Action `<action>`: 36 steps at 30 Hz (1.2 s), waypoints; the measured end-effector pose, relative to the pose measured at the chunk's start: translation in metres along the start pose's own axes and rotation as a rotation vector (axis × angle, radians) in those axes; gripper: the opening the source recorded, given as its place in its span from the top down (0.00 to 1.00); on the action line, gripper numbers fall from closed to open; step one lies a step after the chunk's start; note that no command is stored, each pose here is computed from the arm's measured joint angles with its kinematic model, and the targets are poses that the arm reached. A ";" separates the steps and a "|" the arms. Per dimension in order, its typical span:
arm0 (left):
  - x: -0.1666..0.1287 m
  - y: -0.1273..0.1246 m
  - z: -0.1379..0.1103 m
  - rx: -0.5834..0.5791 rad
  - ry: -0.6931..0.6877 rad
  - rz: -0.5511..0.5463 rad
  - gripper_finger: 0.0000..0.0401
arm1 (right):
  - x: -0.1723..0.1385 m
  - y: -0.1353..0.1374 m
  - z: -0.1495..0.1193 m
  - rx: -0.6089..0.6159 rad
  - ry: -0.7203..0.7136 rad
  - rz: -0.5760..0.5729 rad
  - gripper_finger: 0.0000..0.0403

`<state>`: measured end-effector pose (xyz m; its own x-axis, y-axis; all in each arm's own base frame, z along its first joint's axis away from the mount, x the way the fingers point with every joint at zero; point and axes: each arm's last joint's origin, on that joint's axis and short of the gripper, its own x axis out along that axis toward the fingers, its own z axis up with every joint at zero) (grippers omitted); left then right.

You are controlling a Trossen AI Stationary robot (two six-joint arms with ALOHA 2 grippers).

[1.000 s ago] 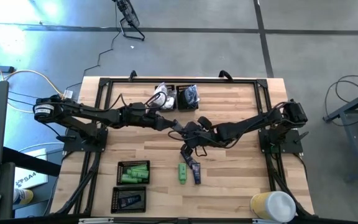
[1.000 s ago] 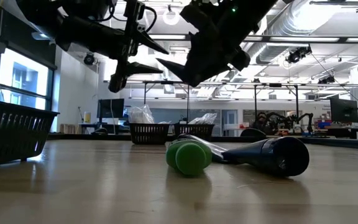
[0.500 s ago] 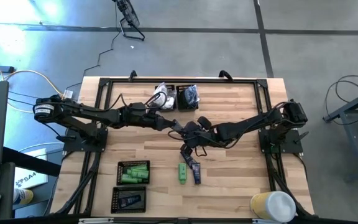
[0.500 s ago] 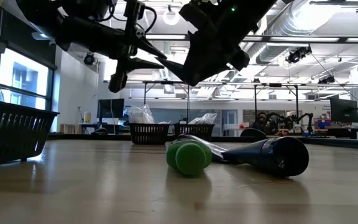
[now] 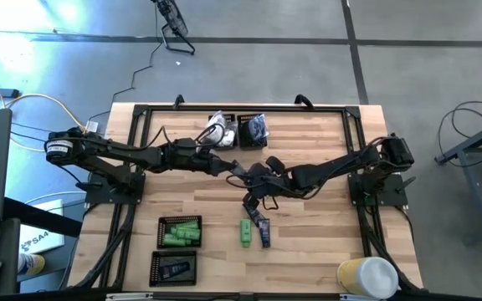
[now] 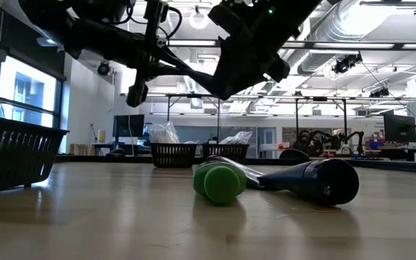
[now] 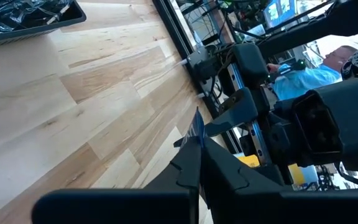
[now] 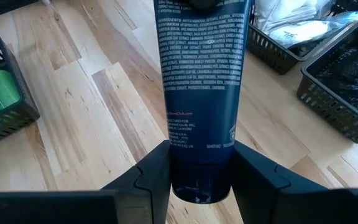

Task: Pick & Place Travel size toiletries
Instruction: Put the dark blue shave cream into the bottom left basket

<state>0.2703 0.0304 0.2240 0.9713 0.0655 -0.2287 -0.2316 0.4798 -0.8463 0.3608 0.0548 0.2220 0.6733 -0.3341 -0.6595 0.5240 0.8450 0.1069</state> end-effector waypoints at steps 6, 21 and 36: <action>0.000 0.000 0.000 0.000 0.000 0.001 0.99 | 0.000 0.000 0.000 -0.002 0.000 0.000 0.67; 0.000 0.000 0.000 0.044 0.007 0.003 1.00 | 0.000 0.002 -0.001 0.000 0.036 0.053 0.41; -0.002 0.002 0.009 0.114 0.003 -0.033 1.00 | -0.042 -0.019 0.005 -0.011 0.177 0.071 0.18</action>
<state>0.2689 0.0389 0.2271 0.9781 0.0456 -0.2033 -0.1918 0.5783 -0.7930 0.3253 0.0508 0.2514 0.6057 -0.1962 -0.7711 0.4723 0.8685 0.1501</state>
